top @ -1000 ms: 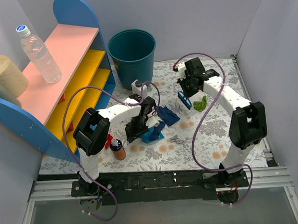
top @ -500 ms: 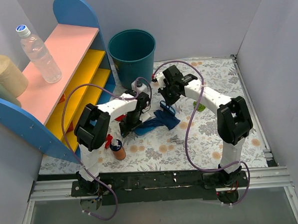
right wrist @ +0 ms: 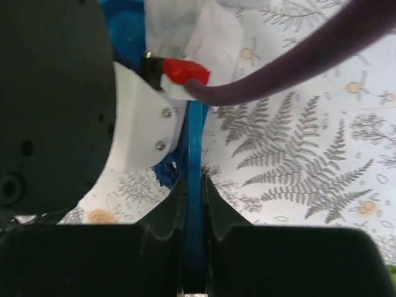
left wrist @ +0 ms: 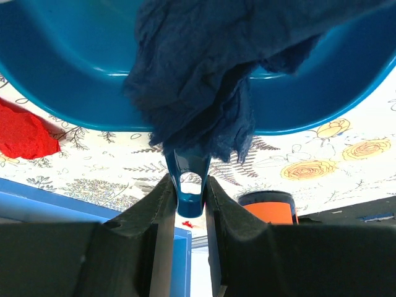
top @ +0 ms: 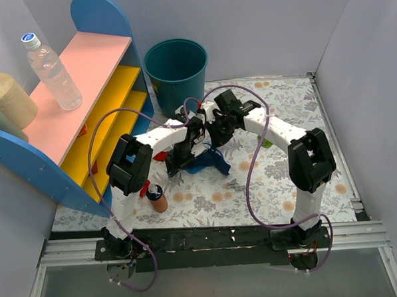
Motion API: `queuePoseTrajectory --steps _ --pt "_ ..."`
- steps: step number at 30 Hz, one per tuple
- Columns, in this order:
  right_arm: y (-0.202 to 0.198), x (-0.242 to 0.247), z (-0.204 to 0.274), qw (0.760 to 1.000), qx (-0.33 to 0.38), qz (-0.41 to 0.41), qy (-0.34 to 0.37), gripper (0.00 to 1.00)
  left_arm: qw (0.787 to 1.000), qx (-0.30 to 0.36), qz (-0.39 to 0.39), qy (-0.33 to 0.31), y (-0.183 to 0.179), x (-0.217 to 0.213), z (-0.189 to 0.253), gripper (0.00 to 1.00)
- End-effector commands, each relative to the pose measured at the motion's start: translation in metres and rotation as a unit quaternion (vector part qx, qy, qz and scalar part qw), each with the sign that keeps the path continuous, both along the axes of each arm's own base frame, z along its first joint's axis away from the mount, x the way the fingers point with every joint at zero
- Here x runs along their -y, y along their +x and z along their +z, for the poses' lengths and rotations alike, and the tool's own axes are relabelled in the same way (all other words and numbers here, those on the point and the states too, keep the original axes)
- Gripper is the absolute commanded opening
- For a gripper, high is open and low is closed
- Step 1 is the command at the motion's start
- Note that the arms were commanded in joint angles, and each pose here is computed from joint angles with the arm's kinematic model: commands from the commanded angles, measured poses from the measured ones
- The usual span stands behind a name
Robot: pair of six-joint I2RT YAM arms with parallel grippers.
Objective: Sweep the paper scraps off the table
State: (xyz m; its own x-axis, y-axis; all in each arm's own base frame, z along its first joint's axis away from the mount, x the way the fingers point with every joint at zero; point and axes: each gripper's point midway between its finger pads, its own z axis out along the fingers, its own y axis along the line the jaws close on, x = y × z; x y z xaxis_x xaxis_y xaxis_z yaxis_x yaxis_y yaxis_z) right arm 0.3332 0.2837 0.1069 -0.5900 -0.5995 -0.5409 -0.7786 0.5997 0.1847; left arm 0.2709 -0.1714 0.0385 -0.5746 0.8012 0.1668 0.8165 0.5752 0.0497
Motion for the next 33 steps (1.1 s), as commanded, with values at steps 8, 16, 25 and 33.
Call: queuePoseTrajectory --steps 8,16,25,33 --pt "-0.018 0.006 0.045 0.998 0.017 0.028 0.052 0.01 0.995 0.028 -0.034 -0.084 -0.006 0.013 0.011 0.0" --pt "-0.001 0.073 0.057 0.996 0.077 -0.036 -0.008 0.01 0.992 0.051 -0.053 -0.102 -0.011 0.008 0.013 0.0" --pt "0.057 0.187 0.064 0.955 0.186 -0.177 -0.149 0.01 0.995 -0.005 -0.08 -0.052 -0.039 -0.019 0.008 0.0" --pt "0.076 0.258 0.054 0.897 0.236 -0.252 -0.275 0.01 0.991 -0.022 -0.133 -0.024 -0.05 -0.028 0.017 0.0"
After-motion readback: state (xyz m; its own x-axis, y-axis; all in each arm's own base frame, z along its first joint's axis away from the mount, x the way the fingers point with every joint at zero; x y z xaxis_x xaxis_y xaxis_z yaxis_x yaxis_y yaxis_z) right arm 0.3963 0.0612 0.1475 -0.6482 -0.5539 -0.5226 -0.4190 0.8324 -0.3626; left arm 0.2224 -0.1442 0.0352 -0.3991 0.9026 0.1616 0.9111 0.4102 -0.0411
